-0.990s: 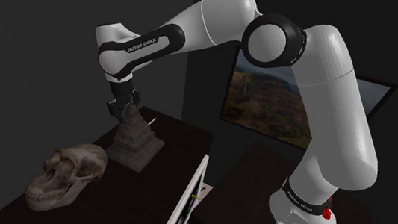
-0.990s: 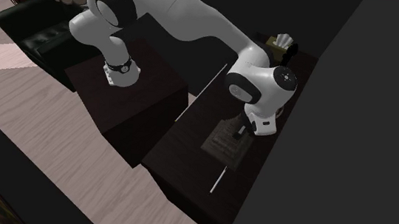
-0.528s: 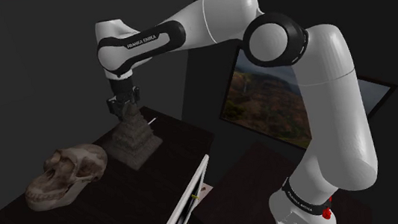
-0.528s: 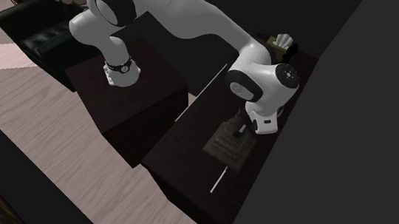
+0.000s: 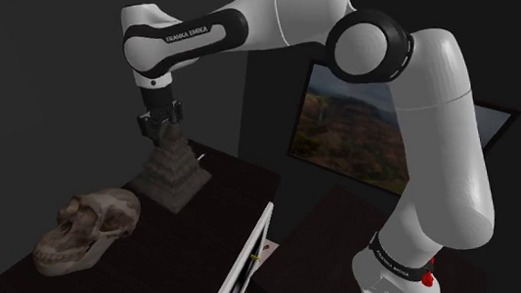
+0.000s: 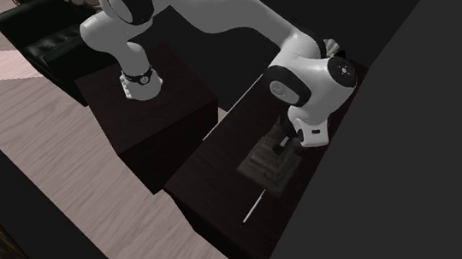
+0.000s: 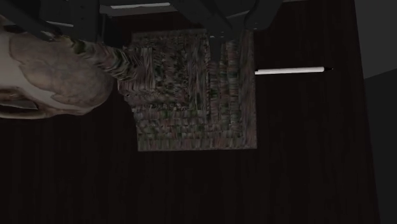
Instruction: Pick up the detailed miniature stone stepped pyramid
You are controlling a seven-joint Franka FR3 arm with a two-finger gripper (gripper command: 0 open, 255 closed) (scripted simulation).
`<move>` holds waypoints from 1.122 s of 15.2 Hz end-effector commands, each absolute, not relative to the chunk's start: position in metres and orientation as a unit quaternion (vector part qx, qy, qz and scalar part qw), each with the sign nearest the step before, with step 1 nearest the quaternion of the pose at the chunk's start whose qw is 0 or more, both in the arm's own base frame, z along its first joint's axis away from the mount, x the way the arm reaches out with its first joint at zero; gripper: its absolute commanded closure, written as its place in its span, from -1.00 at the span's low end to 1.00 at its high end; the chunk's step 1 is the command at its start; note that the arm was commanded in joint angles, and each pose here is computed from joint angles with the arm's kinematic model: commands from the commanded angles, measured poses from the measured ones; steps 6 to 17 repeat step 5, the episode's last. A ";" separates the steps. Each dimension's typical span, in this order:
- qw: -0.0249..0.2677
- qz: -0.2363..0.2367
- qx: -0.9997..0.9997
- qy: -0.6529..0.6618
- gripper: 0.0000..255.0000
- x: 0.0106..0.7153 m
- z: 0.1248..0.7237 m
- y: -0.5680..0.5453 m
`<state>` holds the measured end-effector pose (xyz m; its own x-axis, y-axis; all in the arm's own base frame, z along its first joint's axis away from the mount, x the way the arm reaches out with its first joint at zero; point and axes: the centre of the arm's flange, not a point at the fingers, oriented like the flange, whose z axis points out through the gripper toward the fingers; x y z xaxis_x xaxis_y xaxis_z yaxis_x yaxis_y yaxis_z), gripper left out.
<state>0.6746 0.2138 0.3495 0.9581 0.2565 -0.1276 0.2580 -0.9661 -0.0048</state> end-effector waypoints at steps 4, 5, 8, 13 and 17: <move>0.006 -0.062 0.990 0.130 1.00 0.675 0.374 0.214; 0.006 -0.062 0.990 0.130 1.00 0.675 0.374 0.214; 0.006 -0.062 0.990 0.130 1.00 0.675 0.374 0.214; 0.006 -0.062 0.990 0.130 1.00 0.675 0.374 0.214; 0.006 -0.062 0.990 0.130 1.00 0.675 0.374 0.214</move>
